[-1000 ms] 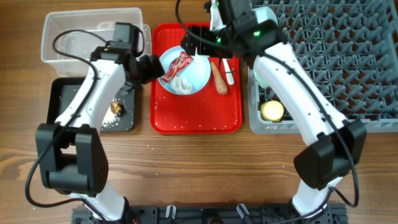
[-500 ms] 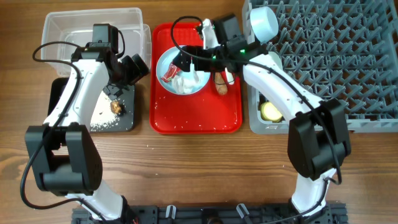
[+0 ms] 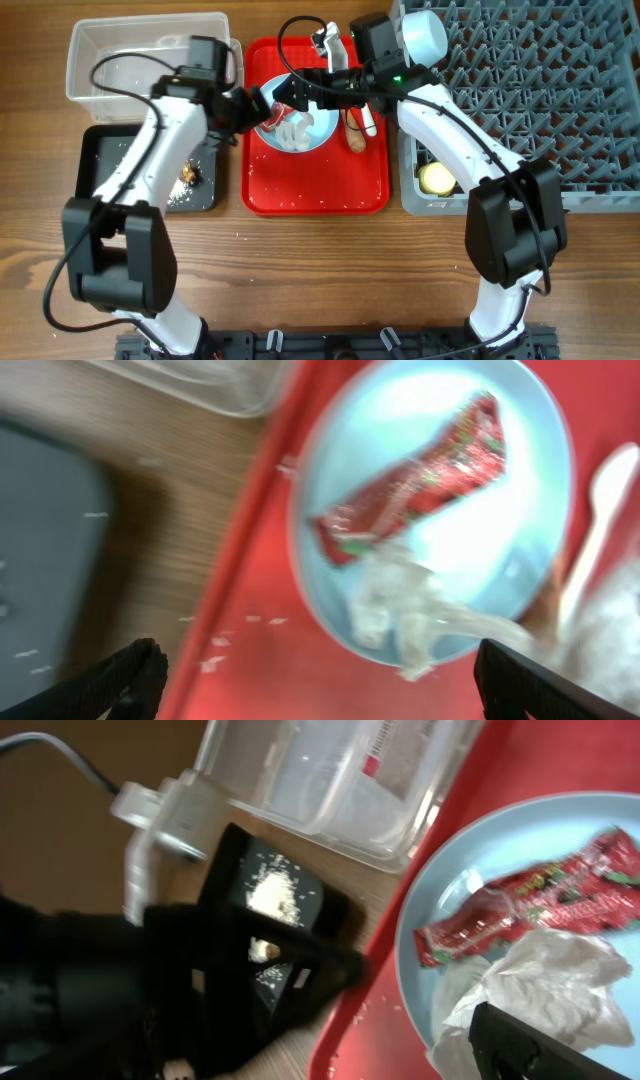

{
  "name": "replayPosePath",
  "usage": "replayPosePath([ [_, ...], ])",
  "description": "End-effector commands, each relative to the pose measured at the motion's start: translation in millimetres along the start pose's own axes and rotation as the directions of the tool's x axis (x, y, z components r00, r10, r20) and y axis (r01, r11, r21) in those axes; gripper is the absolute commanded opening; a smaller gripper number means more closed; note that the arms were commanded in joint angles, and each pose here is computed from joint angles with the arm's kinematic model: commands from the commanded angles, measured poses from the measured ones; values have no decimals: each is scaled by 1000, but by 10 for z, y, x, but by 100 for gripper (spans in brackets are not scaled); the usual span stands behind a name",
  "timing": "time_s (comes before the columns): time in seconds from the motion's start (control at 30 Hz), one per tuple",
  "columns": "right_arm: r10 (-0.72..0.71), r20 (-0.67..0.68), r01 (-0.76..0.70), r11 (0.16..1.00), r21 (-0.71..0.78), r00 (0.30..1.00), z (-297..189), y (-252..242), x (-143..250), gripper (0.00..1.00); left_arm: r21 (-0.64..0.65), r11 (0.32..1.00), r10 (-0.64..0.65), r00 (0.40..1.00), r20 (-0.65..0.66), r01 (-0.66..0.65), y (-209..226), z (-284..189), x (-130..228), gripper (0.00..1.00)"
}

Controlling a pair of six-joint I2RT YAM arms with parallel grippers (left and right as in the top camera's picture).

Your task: Sort waste into correct bins and load items into the dishwasher rack

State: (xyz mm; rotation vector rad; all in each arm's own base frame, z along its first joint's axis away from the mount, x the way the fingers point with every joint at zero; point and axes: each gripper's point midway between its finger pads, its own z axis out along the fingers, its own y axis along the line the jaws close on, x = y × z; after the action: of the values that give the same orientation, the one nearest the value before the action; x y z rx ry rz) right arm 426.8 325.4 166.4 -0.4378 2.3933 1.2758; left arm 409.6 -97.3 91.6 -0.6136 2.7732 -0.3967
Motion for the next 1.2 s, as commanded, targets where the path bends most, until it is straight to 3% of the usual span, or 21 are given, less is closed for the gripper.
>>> replayPosePath([
  [0.0,-21,4,22,996,-86,1000,-52,136,-65,100,95,995,8,997,-78,0,-149,145,230,99],
  [0.17,-39,20,42,985,-170,999,-128,247,-144,100,277,961,23,993,-119,11,-330,242,311,90],
  [0.43,-43,26,47,981,-188,999,-171,248,-172,100,412,911,90,987,-131,-28,-420,255,376,81],
  [0.67,-57,16,59,970,-236,998,-190,334,-154,100,496,864,145,986,-85,-84,-585,189,319,69],
  [1.0,-64,15,66,956,-286,998,-216,433,-170,100,580,801,175,985,13,-150,-797,99,153,67],
  [1.17,-67,17,69,955,-288,998,-218,438,-173,100,599,784,179,983,27,-159,-848,68,131,60],
])
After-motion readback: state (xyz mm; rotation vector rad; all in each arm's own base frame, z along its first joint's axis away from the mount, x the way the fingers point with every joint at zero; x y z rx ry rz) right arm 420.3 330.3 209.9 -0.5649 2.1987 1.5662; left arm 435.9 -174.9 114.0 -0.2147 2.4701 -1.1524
